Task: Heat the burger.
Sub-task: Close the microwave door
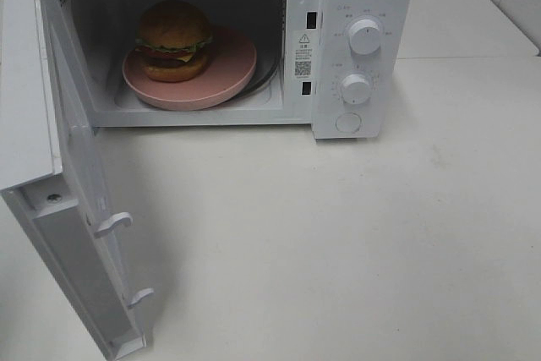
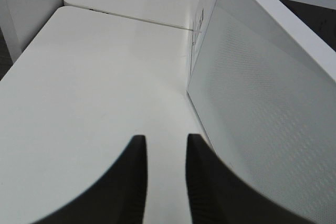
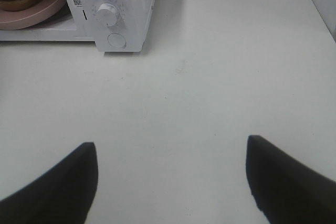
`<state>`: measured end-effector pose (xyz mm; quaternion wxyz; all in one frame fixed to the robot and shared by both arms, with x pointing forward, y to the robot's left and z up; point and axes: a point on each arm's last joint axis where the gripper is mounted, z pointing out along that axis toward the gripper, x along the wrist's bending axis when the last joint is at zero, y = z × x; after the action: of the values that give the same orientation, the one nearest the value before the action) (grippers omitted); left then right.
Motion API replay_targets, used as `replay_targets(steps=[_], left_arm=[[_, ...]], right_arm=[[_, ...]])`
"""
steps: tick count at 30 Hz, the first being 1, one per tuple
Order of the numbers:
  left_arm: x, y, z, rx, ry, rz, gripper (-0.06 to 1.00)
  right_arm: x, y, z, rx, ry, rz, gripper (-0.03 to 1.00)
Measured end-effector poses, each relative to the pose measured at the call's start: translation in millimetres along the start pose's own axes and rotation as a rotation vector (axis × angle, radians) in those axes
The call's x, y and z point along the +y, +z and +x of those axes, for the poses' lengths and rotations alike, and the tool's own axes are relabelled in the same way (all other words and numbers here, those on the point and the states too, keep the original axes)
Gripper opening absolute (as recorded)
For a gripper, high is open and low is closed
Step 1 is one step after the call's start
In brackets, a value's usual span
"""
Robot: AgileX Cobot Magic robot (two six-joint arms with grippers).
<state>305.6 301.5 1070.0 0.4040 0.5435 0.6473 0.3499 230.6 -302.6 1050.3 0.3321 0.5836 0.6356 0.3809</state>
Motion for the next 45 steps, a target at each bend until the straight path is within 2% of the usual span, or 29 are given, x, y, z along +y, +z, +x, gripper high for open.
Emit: replay_targets(steps=[1,3,5,12,23,27,30,32,33,34,36,37,39,41,45], left_arm=[[0.0,0.0,0.0,0.000,0.000,0.000,0.19],[2.9,11.9,0.7,0.003,-0.005,-0.012,0.03],[3.8,15.1,0.9,0.004,-0.006,-0.018,0.01],[8.6,51.4,4.3,0.018,0.032,-0.084,0.00],[8.6,105.9,12.1,0.048,0.061,-0.296,0.00],[8.3,118.6,12.0,0.044,0.104,-0.319,0.00],[7.3,128.1,9.7,0.014,0.130,-0.333,0.00],[4.2,137.9,5.1,-0.044,0.149,-0.321,0.00],[4.2,137.9,5.1,-0.044,0.149,-0.321,0.00],[1.0,143.9,1.0,-0.096,0.163,-0.306,0.00],[-0.3,146.0,-1.4,-0.124,0.168,-0.300,0.00],[-3.7,150.7,-5.8,-0.178,0.185,-0.284,0.00],[-6.1,153.2,-8.1,-0.205,0.200,-0.272,0.00],[-13.2,160.2,-13.6,-0.275,0.251,-0.237,0.00],[-20.7,167.6,-16.3,-0.318,0.280,-0.201,0.00]], right_arm=[[0.0,0.0,0.0,0.000,0.000,0.000,0.76],[0.0,0.0,0.0,0.000,0.000,0.000,0.76],[0.0,0.0,0.0,0.000,0.000,0.000,0.76],[0.0,0.0,0.0,0.000,0.000,0.000,0.76],[0.0,0.0,0.0,0.000,0.000,0.000,0.76],[0.0,0.0,0.0,0.000,0.000,0.000,0.75],[0.0,0.0,0.0,0.000,0.000,0.000,0.75],[0.0,0.0,0.0,0.000,0.000,0.000,0.75],[0.0,0.0,0.0,0.000,0.000,0.000,0.75],[0.0,0.0,0.0,0.000,0.000,0.000,0.75],[0.0,0.0,0.0,0.000,0.000,0.000,0.75],[0.0,0.0,0.0,0.000,0.000,0.000,0.75],[0.0,0.0,0.0,0.000,0.000,0.000,0.75],[0.0,0.0,0.0,0.000,0.000,0.000,0.75],[0.0,0.0,0.0,0.000,0.000,0.000,0.75]])
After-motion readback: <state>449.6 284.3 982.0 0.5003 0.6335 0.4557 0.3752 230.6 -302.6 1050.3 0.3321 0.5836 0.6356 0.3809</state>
